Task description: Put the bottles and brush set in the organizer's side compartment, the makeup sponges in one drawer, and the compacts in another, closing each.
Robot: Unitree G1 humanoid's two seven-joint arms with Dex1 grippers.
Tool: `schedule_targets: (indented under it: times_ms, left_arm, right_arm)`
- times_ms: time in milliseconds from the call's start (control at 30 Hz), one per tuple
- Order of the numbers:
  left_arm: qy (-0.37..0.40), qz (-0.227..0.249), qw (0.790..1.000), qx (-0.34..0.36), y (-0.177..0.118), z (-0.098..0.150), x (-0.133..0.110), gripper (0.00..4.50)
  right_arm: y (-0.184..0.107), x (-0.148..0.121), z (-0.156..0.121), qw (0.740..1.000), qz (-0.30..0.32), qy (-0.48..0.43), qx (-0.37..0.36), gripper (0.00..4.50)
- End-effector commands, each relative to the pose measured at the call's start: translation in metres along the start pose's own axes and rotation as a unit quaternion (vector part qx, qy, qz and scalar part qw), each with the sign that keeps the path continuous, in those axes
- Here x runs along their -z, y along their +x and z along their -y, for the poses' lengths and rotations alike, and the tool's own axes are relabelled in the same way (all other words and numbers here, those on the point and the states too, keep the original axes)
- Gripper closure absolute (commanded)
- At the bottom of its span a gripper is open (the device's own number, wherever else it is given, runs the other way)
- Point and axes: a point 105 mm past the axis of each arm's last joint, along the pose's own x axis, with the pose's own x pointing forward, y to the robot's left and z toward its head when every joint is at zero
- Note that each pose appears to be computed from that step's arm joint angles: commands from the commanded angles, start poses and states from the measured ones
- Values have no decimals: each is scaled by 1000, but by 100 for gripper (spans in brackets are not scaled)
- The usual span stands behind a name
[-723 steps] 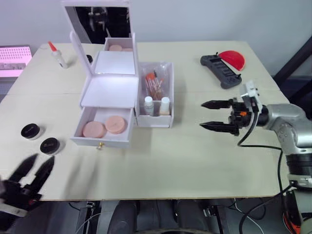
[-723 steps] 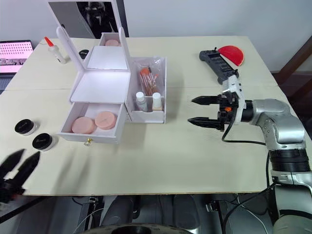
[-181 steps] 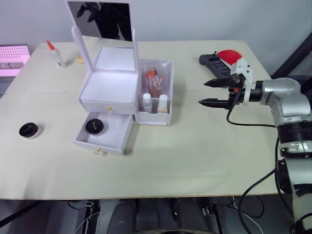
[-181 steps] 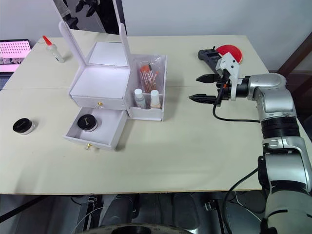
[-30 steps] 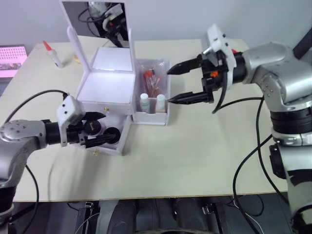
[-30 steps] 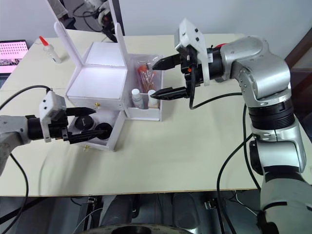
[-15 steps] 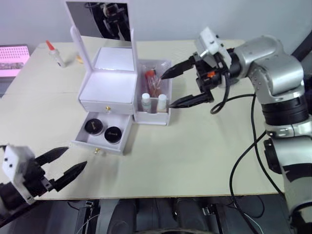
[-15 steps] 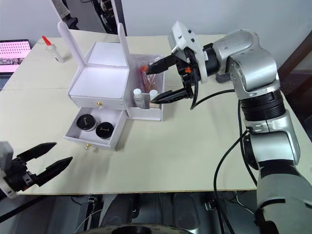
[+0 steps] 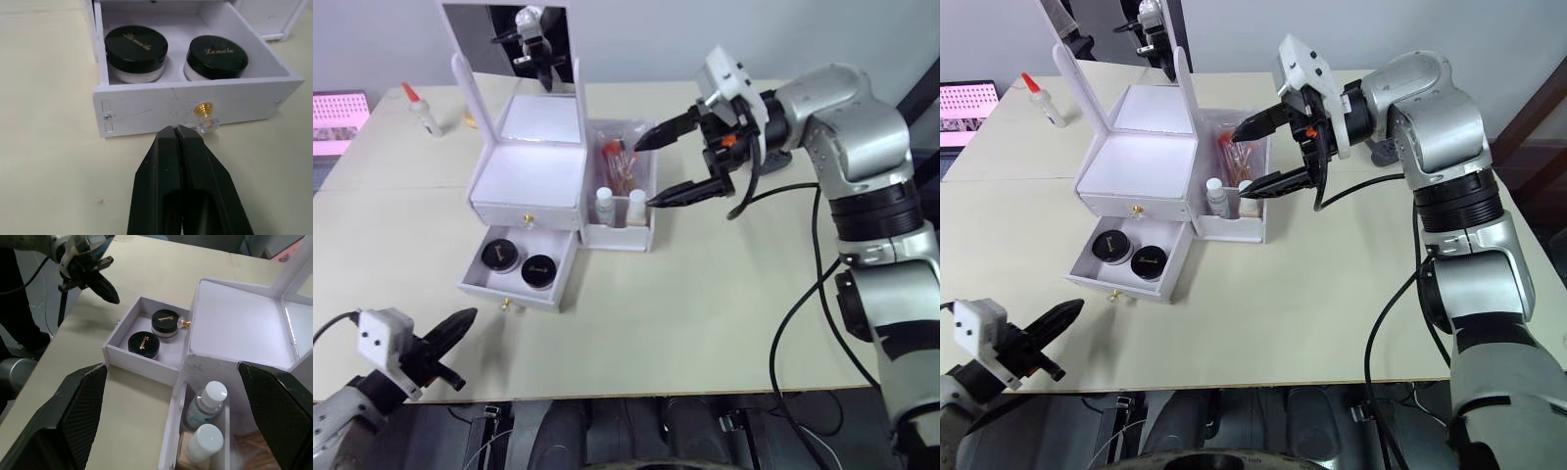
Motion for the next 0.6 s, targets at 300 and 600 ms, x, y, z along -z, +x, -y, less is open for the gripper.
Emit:
schedule_targets:
  times_ms: [300, 600]
  left_arm:
    - [57, 48, 996, 40, 39, -5, -38, 444]
    - [88, 54, 992, 74, 68, 1, -54, 444]
  right_arm:
    - [-13, -12, 10, 998, 0, -31, 47, 0]
    - [-17, -14, 18, 997, 3, -35, 66, 0]
